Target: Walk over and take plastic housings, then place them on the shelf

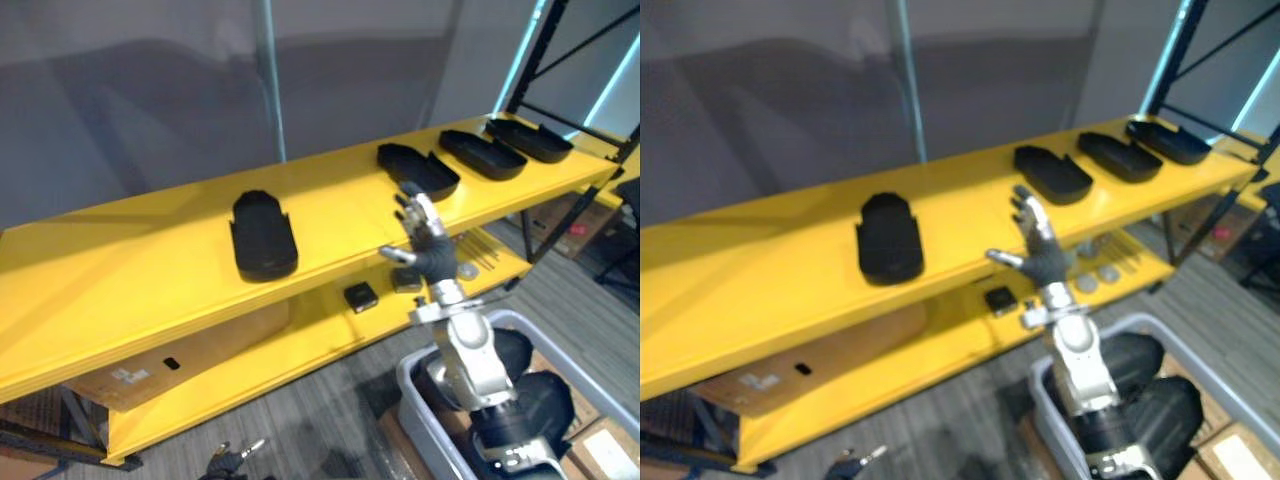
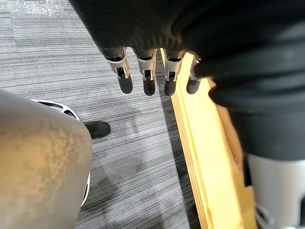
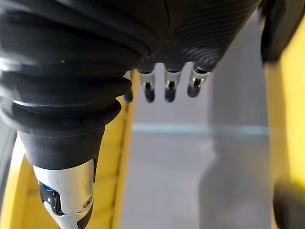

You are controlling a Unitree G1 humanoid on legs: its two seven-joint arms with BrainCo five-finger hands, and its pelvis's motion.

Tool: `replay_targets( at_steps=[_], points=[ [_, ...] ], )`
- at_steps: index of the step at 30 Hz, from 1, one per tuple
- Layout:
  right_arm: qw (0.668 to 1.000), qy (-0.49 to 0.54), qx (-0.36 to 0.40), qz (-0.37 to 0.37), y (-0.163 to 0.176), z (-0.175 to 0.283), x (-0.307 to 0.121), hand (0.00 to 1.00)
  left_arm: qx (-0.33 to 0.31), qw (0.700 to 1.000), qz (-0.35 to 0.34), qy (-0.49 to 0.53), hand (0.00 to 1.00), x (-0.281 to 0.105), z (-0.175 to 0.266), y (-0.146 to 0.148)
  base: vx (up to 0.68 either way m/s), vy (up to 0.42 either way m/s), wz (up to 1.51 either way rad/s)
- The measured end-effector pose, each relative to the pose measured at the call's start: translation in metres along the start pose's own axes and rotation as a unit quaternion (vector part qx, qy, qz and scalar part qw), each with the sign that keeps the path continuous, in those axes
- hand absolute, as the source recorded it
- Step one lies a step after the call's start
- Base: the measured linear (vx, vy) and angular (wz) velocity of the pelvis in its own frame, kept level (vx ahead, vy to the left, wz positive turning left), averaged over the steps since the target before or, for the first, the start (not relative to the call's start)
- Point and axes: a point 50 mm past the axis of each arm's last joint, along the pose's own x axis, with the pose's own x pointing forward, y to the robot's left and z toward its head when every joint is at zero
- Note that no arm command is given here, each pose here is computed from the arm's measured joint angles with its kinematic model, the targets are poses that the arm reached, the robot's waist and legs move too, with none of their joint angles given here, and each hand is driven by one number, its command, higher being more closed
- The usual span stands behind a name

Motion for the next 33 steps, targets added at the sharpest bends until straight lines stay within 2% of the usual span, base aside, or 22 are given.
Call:
replay_targets(
  at_steps=[7, 16, 22, 27, 33],
  points=[
    [0.988, 0.001, 0.004, 0.157, 0.052, -0.003, 0.018, 0.00, -0.003, 1.000, -0.004, -0.005, 0.00, 0.000, 0.003, -0.003, -0.02, -0.023, 0.17],
    [0.973, 0.029, 0.025, 0.230, 0.095, -0.015, 0.037, 0.00, -0.005, 1.000, -0.015, -0.014, 0.00, 0.000, 0.008, -0.012, 0.00, -0.031, 0.17],
    [0.971, 0.074, 0.041, 0.225, 0.112, -0.031, 0.045, 0.00, -0.006, 1.000, -0.018, -0.021, 0.00, 0.000, 0.010, -0.015, 0.00, -0.023, 0.21],
    [0.975, 0.134, 0.050, 0.172, 0.117, -0.056, 0.044, 0.00, -0.015, 0.999, -0.023, -0.027, 0.00, 0.000, 0.013, -0.020, 0.01, -0.013, 0.12],
    [0.980, 0.142, 0.054, 0.129, 0.124, -0.057, 0.051, 0.00, -0.020, 0.999, -0.026, -0.029, 0.00, -0.001, 0.013, -0.024, 0.01, -0.015, 0.07]
  ],
)
